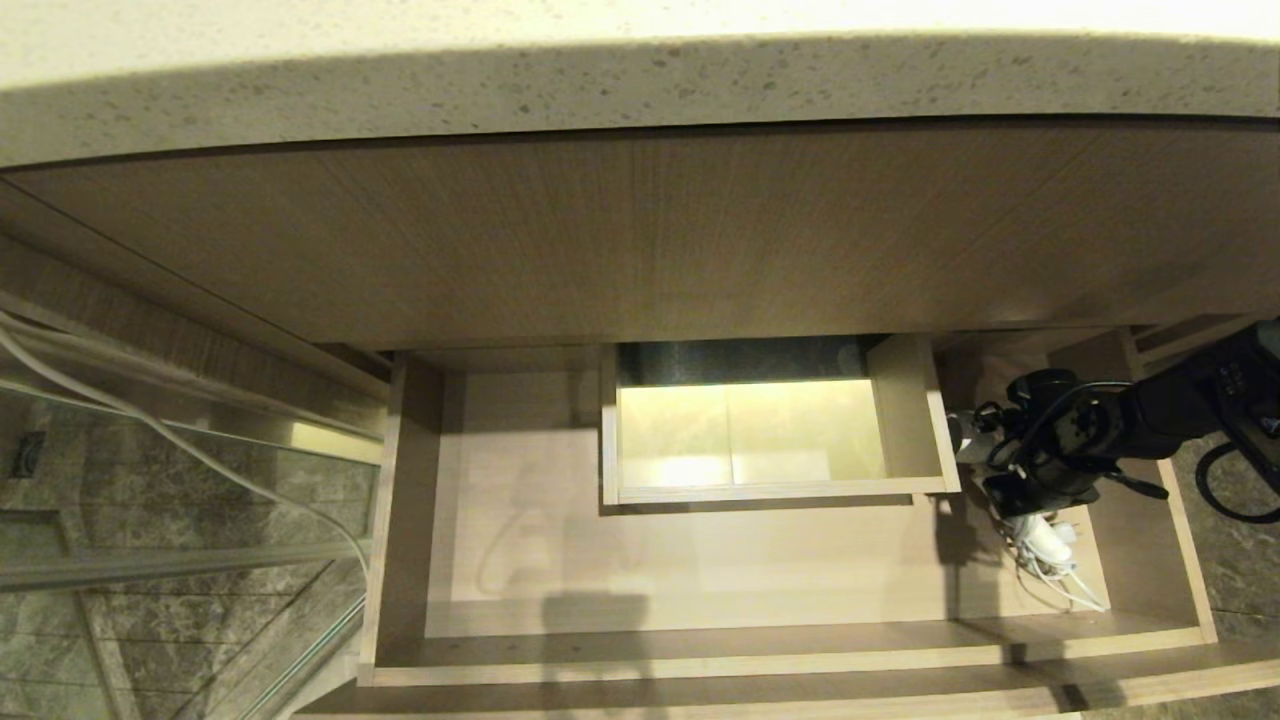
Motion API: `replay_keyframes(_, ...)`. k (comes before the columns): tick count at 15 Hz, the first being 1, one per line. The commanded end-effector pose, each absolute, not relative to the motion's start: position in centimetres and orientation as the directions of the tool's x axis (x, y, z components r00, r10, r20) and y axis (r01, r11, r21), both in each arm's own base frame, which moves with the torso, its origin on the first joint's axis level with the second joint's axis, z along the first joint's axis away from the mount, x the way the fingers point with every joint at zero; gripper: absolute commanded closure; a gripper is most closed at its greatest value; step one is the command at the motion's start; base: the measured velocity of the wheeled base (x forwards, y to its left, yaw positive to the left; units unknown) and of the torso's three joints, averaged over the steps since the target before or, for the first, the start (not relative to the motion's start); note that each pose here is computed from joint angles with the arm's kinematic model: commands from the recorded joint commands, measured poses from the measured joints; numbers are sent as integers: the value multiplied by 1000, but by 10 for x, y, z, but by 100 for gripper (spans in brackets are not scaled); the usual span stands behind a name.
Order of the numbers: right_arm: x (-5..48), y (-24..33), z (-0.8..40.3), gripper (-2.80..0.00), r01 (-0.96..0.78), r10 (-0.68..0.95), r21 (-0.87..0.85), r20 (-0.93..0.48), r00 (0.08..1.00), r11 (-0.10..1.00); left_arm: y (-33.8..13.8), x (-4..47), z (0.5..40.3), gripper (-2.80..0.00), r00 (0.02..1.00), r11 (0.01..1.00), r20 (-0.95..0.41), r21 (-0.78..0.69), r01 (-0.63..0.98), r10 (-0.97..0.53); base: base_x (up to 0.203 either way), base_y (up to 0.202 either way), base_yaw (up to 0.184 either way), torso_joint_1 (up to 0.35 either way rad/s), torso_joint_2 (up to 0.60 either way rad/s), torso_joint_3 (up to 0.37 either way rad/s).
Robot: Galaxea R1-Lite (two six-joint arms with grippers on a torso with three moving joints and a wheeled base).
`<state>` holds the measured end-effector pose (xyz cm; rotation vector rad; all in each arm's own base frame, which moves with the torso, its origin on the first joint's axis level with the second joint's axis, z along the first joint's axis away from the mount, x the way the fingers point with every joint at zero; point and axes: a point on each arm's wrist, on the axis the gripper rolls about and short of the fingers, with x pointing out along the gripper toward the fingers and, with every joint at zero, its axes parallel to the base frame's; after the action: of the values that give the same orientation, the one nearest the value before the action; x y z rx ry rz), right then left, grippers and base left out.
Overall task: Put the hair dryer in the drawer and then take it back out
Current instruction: Take the hairdryer out
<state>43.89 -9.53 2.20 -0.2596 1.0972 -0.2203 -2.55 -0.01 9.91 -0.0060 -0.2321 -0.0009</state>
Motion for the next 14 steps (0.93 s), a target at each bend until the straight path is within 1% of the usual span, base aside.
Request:
replay_keyframes(1, 434, -97, 38, 0, 55, -311, -322, -833, 458, 945, 0, -22, 88, 0, 981, 1000, 192, -6, 1, 0, 0, 0, 0, 0, 0, 0)
replay_keyframes(14, 427, -98, 63, 0, 44, -322, -347, -808, 493, 937, 0, -22, 88, 0, 981, 1000, 192, -7, 1, 0, 0, 0, 0, 0, 0, 0)
